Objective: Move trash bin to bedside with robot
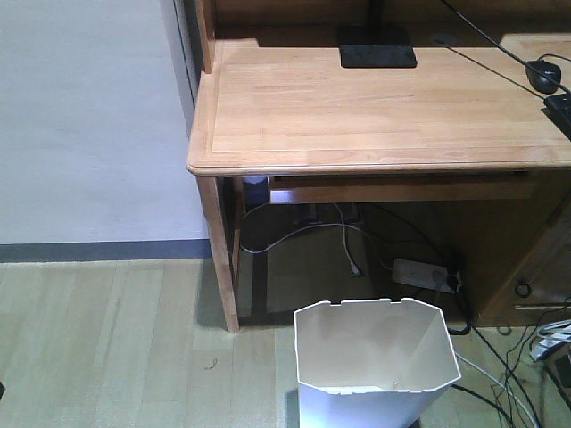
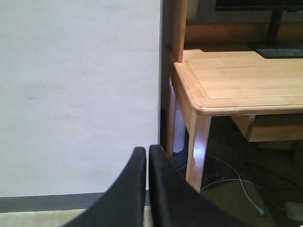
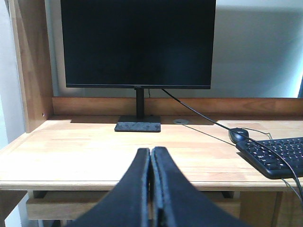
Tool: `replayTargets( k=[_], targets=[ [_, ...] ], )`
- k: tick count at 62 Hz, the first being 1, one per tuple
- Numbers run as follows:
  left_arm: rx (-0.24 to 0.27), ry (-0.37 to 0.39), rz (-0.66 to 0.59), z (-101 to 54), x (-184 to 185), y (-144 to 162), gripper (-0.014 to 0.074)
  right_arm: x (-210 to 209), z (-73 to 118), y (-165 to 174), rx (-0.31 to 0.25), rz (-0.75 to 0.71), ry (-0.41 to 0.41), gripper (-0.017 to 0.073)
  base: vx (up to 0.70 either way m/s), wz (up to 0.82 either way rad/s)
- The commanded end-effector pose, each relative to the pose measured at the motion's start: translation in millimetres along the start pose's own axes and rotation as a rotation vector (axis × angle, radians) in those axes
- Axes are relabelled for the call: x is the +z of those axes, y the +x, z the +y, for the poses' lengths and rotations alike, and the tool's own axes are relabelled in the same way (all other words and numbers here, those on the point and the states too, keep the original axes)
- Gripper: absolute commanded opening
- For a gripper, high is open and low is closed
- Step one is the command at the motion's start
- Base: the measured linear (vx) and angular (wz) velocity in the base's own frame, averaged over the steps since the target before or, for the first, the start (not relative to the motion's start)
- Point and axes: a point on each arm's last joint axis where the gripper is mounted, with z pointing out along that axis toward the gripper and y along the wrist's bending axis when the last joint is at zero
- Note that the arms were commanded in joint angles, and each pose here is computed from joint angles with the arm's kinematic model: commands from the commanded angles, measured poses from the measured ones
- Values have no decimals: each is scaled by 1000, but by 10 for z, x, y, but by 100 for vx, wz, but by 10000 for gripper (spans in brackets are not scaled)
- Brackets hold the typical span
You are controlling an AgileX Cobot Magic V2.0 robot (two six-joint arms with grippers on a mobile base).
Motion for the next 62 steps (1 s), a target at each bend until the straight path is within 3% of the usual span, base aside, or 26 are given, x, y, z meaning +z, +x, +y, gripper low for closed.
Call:
replayTargets(
  k=[1, 62],
  targets=[
    [-6, 8, -66, -3, 4, -8, -6, -9, 5, -52, -19, -78, -4, -9, 0, 0],
    [-6, 7, -65, -3, 5, -8, -6, -9, 5, -52, -19, -79, -4, -9, 0, 0]
  ],
)
